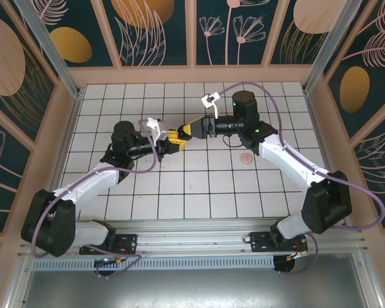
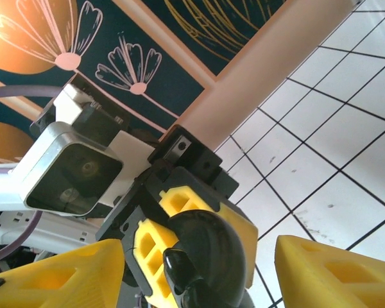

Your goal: Insert the wireless bluetooth earbuds into the charging case

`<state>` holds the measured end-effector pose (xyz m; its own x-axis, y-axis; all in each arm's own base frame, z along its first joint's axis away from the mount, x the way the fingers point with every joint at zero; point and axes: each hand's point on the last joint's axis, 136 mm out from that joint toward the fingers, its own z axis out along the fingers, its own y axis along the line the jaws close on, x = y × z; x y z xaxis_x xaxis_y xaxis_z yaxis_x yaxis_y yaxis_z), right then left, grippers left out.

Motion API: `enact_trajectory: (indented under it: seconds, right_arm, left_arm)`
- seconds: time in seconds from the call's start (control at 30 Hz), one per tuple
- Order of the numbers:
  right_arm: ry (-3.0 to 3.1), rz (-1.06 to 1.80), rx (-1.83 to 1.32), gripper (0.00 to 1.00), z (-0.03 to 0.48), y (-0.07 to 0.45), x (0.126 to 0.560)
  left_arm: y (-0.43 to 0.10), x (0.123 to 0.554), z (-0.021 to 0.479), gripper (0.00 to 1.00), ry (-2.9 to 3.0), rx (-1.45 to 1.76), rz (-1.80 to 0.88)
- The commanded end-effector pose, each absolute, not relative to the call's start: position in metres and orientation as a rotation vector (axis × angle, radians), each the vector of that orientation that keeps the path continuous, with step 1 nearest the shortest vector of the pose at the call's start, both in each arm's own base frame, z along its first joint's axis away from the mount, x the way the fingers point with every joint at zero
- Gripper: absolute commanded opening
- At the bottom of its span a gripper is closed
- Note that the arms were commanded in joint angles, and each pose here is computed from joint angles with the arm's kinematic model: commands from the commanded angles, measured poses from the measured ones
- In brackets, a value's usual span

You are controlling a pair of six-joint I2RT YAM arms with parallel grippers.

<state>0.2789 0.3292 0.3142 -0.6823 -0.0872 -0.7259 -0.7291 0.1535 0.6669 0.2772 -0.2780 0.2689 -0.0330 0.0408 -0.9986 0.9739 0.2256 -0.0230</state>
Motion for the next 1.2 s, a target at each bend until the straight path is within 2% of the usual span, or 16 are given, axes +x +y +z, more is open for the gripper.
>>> enact_trajectory:
  seconds: [0.0, 0.53, 0.83, 1.0, 1.17]
  right_arm:
    - [1.824, 1.601, -0.847, 0.62, 0.333, 0.333, 0.272]
    - [1.723, 1.532, -0.868, 0.52, 0.36, 0.313, 0.254]
    - [1.968, 1.244, -0.331, 0.53, 0.319, 0.25, 0.322]
    - [2.031, 1.184, -0.16, 0.52, 0.296, 0.218, 0.332]
    - [2.09, 1.142, -0.079, 0.52, 0.277, 0.205, 0.335]
  left_arm:
    - [-0.281, 0.275, 0.288, 0.02, 1.301, 1.078, -1.023]
    - [-0.279, 0.288, 0.27, 0.02, 1.417, 1.041, -0.991]
    - [-0.277, 0.312, 0.255, 0.01, 1.692, 0.749, -1.143]
    - [-0.276, 0.332, 0.232, 0.01, 1.938, 0.491, -1.178]
    - [-0.294, 0.333, 0.204, 0.01, 2.114, 0.386, -1.19]
